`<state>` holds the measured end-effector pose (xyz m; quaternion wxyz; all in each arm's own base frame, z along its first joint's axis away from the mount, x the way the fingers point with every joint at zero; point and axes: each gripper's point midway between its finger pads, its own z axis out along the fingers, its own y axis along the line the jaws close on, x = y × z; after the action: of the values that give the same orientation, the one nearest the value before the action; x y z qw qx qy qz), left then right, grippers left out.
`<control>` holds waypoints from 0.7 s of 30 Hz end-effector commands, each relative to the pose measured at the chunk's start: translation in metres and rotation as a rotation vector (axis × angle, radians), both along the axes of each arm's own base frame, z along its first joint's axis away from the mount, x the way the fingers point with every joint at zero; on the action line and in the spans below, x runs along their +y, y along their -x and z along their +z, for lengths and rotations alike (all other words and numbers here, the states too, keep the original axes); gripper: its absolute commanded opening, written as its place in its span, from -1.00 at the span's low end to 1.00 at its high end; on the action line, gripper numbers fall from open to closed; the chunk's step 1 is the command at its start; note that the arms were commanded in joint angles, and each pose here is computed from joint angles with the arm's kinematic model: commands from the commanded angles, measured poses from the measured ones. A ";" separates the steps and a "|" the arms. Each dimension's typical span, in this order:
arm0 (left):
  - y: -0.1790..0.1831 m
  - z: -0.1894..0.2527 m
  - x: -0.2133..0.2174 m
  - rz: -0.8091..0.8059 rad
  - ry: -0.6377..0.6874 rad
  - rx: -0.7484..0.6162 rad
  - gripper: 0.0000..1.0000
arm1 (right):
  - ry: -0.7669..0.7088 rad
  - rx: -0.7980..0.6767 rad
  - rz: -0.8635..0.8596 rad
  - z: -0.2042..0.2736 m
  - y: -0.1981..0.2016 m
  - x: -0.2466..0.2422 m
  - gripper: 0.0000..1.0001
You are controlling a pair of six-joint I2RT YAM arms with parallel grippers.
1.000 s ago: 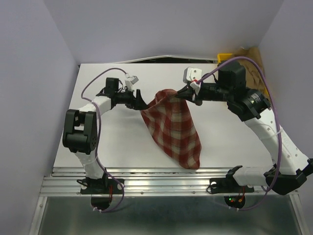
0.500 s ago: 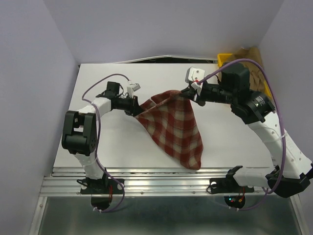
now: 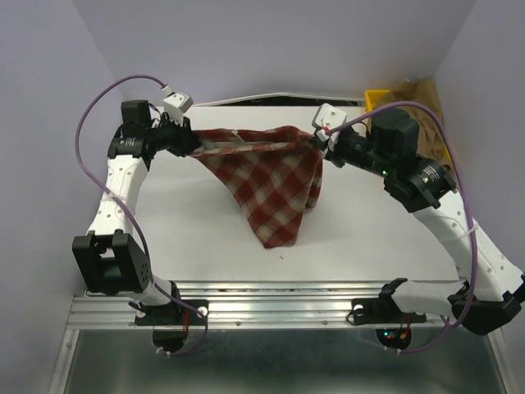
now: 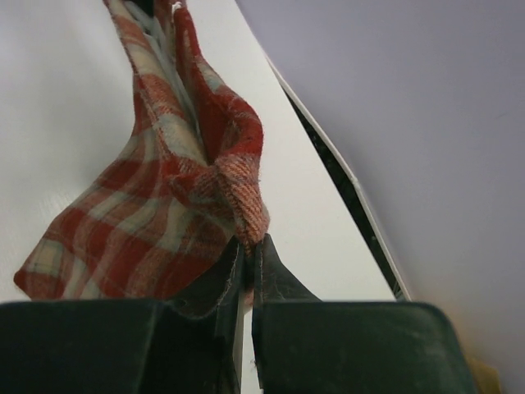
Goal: Fold and stack the skirts
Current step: Flatten the skirt out
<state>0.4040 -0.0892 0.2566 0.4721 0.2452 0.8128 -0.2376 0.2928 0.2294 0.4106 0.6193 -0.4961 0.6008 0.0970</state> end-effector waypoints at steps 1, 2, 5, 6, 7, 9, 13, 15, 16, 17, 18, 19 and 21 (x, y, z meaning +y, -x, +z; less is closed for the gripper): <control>0.023 0.005 0.024 0.030 -0.150 -0.003 -0.56 | -0.095 -0.131 -0.116 0.040 -0.008 -0.022 -0.99; 0.027 0.004 0.025 0.031 -0.161 0.004 -0.50 | -0.099 -0.128 -0.123 0.040 -0.009 -0.023 -0.99; 0.040 0.005 0.028 0.041 -0.177 0.016 -0.32 | -0.129 -0.126 -0.152 0.042 -0.012 -0.029 -0.99; 0.045 0.003 0.029 0.050 -0.178 0.022 -0.31 | -0.144 -0.129 -0.161 0.043 -0.015 -0.032 -0.99; 0.046 -0.001 0.031 0.062 -0.184 0.036 -0.30 | -0.147 -0.128 -0.165 0.043 -0.016 -0.033 -0.99; 0.050 -0.014 0.031 0.064 -0.183 0.080 -0.39 | -0.156 -0.114 -0.150 0.038 -0.014 -0.030 -0.99; 0.053 -0.037 0.029 0.047 -0.181 0.151 -1.00 | -0.139 -0.082 -0.122 0.021 -0.013 -0.025 -0.99; 0.050 -0.039 0.030 0.054 -0.181 0.157 -1.00 | -0.127 -0.078 -0.123 0.014 -0.015 -0.024 -0.99; 0.046 -0.037 0.031 0.067 -0.177 0.157 -1.00 | -0.111 -0.070 -0.151 0.005 -0.021 -0.029 -0.99; 0.039 -0.034 0.034 0.086 -0.184 0.139 -1.00 | -0.105 -0.064 -0.181 -0.002 -0.029 -0.033 -0.99; 0.033 -0.031 0.036 0.103 -0.184 0.128 -1.00 | -0.102 -0.063 -0.212 -0.007 -0.037 -0.039 -0.99; 0.021 -0.025 0.037 0.121 -0.180 0.107 -1.00 | -0.137 -0.085 -0.247 -0.003 -0.050 -0.045 -0.99; -0.014 -0.007 0.042 0.167 -0.171 0.042 -1.00 | -0.196 -0.114 -0.348 -0.007 -0.091 -0.073 -0.99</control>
<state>0.3623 -0.0733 0.2179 0.3864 0.2360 0.8687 -0.2008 0.3223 0.2121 0.3690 0.6238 -0.4395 0.6393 0.0943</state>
